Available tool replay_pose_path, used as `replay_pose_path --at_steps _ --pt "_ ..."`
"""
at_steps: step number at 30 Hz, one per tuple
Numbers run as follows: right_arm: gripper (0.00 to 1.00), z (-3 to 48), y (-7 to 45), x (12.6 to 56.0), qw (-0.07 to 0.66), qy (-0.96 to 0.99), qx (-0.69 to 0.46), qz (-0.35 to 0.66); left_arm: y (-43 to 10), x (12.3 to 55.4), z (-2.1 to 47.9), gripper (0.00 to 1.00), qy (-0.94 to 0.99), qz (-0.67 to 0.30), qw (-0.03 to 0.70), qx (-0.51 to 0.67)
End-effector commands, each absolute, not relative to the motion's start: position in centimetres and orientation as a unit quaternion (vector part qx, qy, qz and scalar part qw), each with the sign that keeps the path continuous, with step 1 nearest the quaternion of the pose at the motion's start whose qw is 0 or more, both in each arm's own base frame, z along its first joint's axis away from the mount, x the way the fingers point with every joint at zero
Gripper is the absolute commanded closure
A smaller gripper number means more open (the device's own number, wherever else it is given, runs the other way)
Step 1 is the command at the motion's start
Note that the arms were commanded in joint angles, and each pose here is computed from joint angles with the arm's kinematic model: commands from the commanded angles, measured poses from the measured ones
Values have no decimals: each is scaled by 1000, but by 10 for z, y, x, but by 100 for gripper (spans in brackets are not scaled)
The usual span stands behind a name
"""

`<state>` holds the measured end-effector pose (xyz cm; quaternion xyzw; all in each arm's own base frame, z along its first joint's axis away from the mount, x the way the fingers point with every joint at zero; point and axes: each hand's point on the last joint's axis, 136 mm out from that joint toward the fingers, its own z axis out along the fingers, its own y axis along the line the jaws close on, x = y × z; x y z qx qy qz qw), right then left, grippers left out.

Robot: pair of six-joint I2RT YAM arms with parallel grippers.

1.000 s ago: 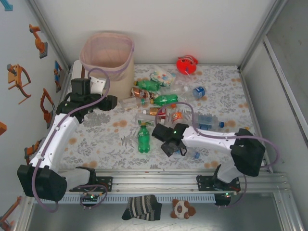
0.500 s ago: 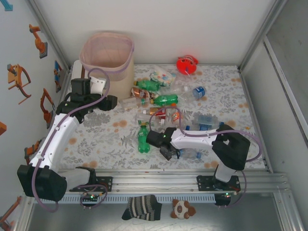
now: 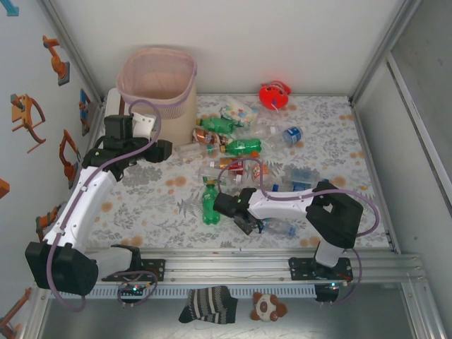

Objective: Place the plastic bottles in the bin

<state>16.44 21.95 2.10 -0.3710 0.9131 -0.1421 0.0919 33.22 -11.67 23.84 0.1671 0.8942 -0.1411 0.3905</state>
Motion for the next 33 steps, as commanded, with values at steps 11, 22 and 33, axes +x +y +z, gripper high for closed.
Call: replay_pose_path --at_steps 11,22,33 --pt "47 86 250 186 172 919 -348 -76 -118 330 240 31 890 -150 393 176" --pt "47 225 279 221 336 895 -282 85 -152 324 273 30 848 -242 426 203" --pt "46 359 283 242 473 812 -238 247 -181 300 357 25 749 -361 505 232"
